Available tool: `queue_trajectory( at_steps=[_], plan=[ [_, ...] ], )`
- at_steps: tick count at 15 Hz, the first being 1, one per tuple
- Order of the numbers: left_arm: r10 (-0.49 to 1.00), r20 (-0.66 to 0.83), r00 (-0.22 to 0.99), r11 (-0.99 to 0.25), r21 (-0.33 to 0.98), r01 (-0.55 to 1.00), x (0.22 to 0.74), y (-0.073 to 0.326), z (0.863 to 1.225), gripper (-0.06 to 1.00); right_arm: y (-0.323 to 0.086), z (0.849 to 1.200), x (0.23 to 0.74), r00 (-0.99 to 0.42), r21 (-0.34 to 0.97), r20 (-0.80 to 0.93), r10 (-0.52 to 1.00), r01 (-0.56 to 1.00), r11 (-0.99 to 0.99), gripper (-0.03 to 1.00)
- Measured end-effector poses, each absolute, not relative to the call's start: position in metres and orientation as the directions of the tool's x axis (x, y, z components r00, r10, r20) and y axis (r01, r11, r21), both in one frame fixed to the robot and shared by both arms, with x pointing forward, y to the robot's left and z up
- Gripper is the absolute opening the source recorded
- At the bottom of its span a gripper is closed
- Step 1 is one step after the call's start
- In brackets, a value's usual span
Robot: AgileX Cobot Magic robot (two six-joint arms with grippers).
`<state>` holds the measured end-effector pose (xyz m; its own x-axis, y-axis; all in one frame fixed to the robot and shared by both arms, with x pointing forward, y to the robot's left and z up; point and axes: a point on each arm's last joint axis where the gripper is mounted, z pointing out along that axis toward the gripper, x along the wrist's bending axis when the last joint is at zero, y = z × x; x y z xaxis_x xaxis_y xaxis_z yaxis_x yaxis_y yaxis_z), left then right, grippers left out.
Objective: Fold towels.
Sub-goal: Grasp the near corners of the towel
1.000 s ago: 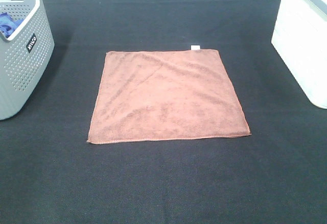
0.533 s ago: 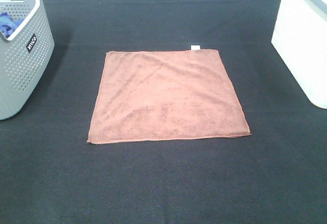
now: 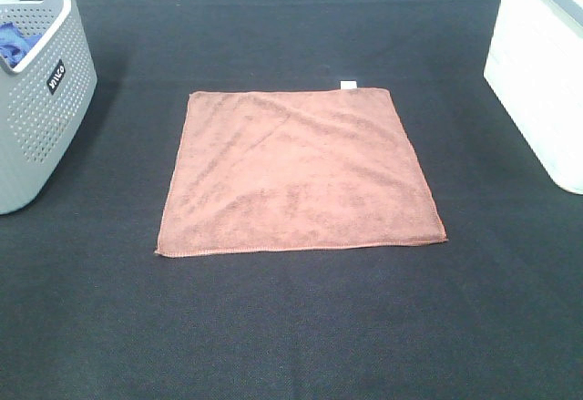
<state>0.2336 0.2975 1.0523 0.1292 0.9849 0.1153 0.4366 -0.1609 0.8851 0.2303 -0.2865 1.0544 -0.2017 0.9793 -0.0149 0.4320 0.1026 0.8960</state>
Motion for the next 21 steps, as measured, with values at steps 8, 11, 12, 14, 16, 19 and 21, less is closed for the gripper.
queue_trajectory(
  at_steps=[8,11,12,14,16,19,21],
  plan=[
    [0.985,0.115,0.129,-0.161,0.885,0.437,0.2336,0.2975,1.0523,0.68,-0.2865,1.0544,0.2303,-0.202,0.896,-0.015,0.979,0.432,0.103,0.89],
    [0.985,0.115,0.129,-0.161,0.885,0.437,0.2336,0.2975,1.0523,0.68,-0.2865,1.0544,0.2303,-0.202,0.896,-0.015,0.979,0.432,0.103,0.89],
    [0.985,0.115,0.129,-0.161,0.885,0.437,0.2336,0.2975,1.0523,0.68,-0.2865,1.0544,0.2303,-0.202,0.896,-0.015,0.979,0.432,0.103,0.89],
    [0.985,0.115,0.129,-0.161,0.885,0.437,0.2336,0.2975,1.0523,0.68,-0.2865,1.0544,0.2303,-0.202,0.896,-0.015,0.979,0.432,0.103,0.89],
    [0.985,0.115,0.129,-0.161,0.885,0.437,0.2336,0.2975,1.0523,0.68,-0.2865,1.0544,0.2303,-0.202,0.896,-0.015,0.979,0.432,0.103,0.89],
    [0.985,0.115,0.129,-0.161,0.885,0.437,0.2336,0.2975,1.0523,0.68,-0.2865,1.0544,0.2303,-0.202,0.896,-0.015,0.979,0.432,0.103,0.89],
    [0.985,0.115,0.129,-0.161,0.885,0.437,0.2336,0.2975,1.0523,0.68,-0.2865,1.0544,0.2303,-0.202,0.896,-0.015,0.979,0.432,0.103,0.89]
  ],
)
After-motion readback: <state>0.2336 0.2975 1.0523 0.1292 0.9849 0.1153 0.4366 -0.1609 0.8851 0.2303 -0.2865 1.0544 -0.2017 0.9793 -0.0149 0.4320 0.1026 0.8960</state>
